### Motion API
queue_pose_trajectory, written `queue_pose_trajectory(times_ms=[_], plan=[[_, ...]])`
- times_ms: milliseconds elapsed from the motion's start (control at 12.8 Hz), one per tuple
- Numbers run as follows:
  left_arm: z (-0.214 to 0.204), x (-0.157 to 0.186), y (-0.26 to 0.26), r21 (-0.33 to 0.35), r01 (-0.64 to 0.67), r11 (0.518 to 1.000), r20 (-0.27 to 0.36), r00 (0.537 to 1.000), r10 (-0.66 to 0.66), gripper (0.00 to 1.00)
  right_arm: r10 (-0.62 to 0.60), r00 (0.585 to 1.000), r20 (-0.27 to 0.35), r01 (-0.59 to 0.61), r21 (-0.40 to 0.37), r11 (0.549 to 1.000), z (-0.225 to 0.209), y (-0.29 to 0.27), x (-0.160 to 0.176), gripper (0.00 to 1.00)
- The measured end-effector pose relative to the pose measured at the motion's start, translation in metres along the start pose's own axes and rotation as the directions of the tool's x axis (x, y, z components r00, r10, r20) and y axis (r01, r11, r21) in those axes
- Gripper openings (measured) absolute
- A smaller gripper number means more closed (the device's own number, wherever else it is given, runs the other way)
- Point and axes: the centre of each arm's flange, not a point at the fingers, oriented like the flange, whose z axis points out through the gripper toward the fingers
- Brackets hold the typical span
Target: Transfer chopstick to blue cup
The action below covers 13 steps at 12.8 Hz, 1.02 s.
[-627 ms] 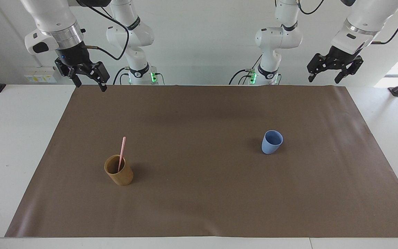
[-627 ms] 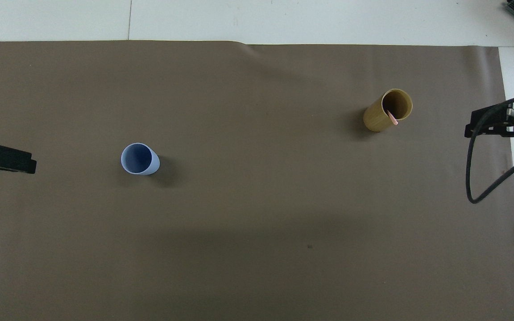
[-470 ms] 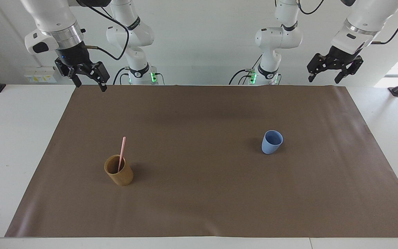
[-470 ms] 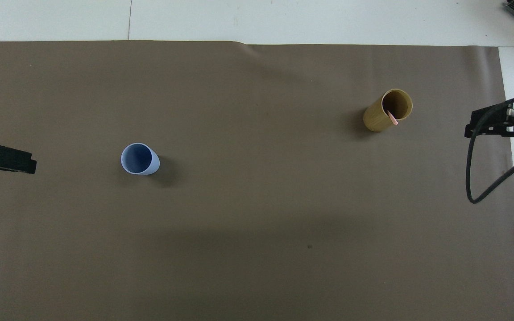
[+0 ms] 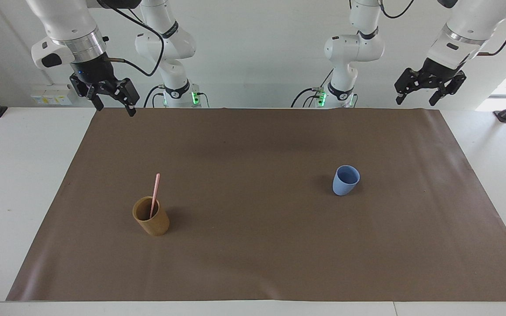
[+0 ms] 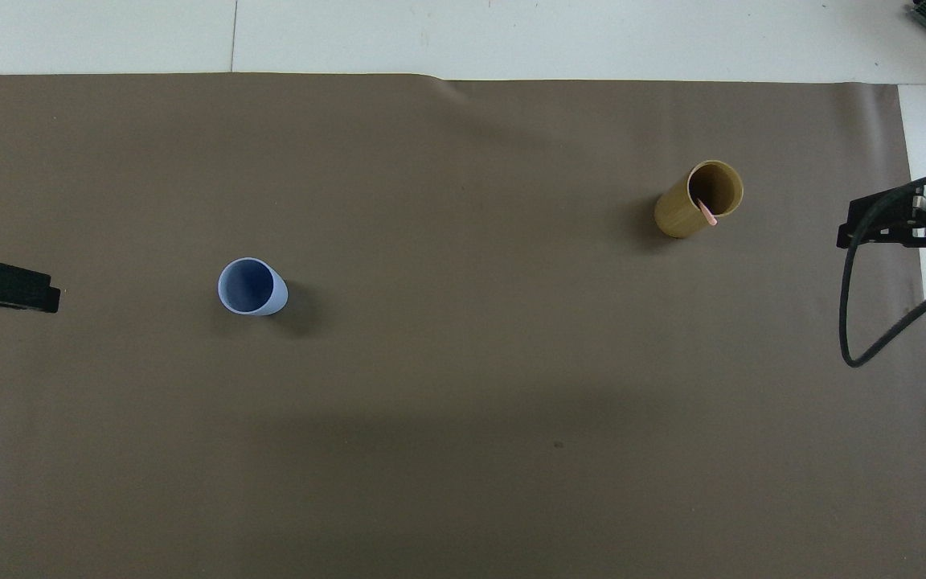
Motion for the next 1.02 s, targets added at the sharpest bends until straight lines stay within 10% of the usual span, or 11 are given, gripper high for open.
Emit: queue_pose_trajectory(times_ms=[1018], plan=[[0.001, 0.000, -0.010, 0.002, 0.020, 1.000, 0.003, 1.000, -0.020, 1.00, 0.000, 1.000, 0.000, 0.000, 0.000, 1.000, 0.000, 0.000, 0.000, 1.00]])
